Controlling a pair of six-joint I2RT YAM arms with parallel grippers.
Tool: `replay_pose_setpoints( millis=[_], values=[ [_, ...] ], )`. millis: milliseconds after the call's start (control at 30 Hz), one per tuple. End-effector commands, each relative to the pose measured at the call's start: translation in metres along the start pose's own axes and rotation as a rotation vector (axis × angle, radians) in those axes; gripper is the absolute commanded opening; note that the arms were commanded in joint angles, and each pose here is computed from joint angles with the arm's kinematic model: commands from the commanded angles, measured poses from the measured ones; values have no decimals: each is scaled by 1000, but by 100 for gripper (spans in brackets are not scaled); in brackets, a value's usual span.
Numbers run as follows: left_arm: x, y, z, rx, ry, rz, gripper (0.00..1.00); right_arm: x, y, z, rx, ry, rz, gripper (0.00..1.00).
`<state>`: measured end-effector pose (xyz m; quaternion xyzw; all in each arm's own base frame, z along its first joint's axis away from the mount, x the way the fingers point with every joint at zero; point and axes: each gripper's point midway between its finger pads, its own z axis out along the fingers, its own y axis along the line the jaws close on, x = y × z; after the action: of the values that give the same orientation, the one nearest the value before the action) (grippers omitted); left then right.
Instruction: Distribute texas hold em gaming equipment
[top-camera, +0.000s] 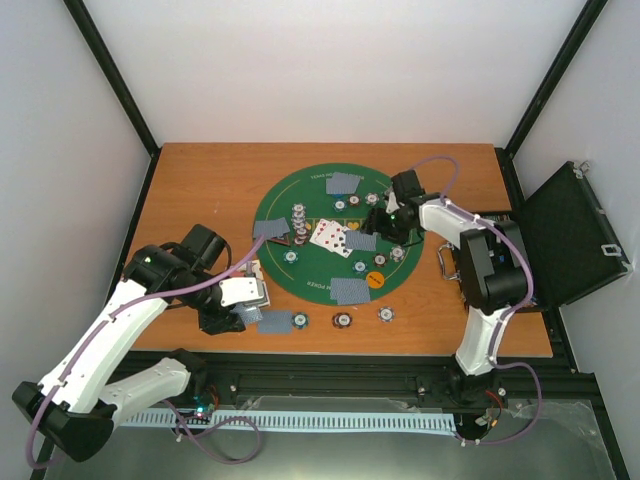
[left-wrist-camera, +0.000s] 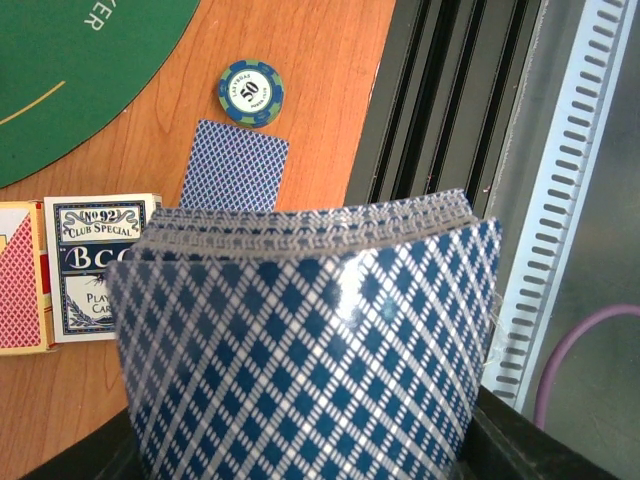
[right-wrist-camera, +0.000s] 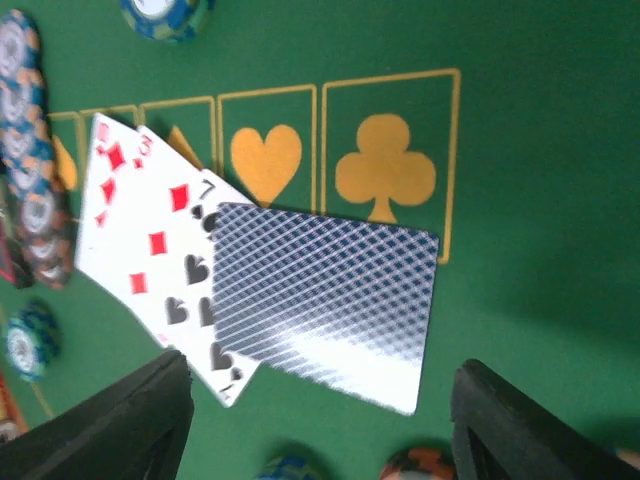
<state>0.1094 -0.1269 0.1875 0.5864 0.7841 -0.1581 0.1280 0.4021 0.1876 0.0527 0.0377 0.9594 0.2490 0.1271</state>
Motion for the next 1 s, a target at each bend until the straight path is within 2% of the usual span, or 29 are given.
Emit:
replay_pose_setpoints(
  millis=[0,100,300,467,633,967],
  values=[
    [-10,-2,-11,-3,-40,18,36,-3,24,-49,-55,-104,-12,75],
    [-11,-2,-11,-5,-43,17,36,25,70,-70,-219,-104,-42,80],
    [-15,0,-9,1,-53,7,36,130,183,-97,-624,-2,-135,86],
    [-16,3,-7,0,-53,4,36,204,239,-117,-843,85,-158,89],
    [-17,4,-6,2,-50,2,36,243,269,-115,-893,151,-211,90],
    [-16,5,-6,-4,-46,4,36,272,305,-100,-957,233,-248,88]
  ],
)
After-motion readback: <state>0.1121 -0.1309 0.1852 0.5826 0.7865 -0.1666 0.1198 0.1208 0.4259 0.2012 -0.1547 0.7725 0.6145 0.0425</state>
